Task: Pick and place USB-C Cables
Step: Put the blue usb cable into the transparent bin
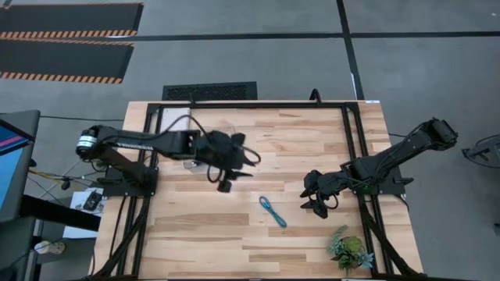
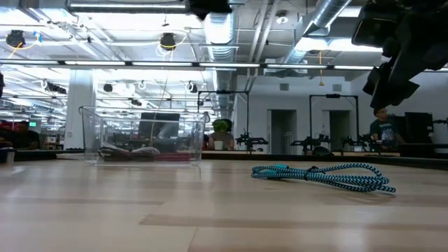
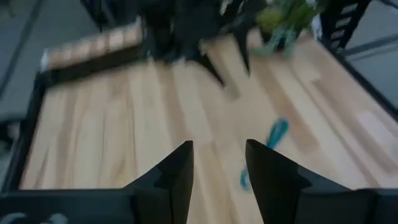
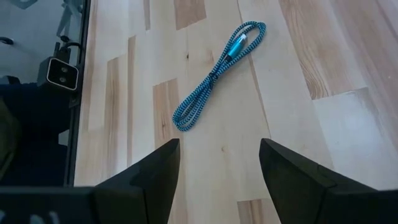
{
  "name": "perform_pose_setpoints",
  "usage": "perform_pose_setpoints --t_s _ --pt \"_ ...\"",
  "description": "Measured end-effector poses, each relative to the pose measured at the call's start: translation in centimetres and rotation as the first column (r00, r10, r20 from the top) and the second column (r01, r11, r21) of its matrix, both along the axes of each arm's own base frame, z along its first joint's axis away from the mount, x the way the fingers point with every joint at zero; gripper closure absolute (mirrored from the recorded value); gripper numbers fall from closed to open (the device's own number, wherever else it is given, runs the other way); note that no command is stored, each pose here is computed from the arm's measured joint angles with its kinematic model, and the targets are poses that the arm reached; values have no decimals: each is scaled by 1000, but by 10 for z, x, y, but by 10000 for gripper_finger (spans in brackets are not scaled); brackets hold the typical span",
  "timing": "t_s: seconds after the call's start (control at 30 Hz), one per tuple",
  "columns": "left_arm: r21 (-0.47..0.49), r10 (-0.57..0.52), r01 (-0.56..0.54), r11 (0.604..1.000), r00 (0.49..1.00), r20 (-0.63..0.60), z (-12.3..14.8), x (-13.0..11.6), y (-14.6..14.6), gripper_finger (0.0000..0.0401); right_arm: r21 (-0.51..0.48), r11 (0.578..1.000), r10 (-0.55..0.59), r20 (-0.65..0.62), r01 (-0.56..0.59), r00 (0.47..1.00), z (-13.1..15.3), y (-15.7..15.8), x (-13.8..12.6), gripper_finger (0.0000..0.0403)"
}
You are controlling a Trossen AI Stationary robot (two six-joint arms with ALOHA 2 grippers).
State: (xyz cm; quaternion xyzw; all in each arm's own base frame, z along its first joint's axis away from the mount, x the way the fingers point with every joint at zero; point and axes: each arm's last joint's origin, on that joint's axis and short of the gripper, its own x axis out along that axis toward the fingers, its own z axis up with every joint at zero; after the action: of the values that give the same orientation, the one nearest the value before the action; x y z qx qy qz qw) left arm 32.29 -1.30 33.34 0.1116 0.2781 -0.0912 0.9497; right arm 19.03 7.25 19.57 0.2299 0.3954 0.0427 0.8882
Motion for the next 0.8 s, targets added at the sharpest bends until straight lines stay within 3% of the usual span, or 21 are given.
perform_pose_setpoints --t_s 0.1,0.33,0.53,0.8 --pt "27 -49 48 998 999 23 -13 18 -14 266 2 1000 -2 -1 2 1000 0 0 0 159" --pt "58 -153 158 986 984 -91 -74 56 -39 236 2 1000 0 -4 0 1000 0 0 0 159" --pt "88 -191 213 973 959 -209 -124 74 -46 184 3 1000 3 -5 -3 1000 0 1 0 159" --pt "107 -281 306 946 939 -197 -159 91 -50 152 3 1000 3 -5 -3 1000 0 1 0 159"
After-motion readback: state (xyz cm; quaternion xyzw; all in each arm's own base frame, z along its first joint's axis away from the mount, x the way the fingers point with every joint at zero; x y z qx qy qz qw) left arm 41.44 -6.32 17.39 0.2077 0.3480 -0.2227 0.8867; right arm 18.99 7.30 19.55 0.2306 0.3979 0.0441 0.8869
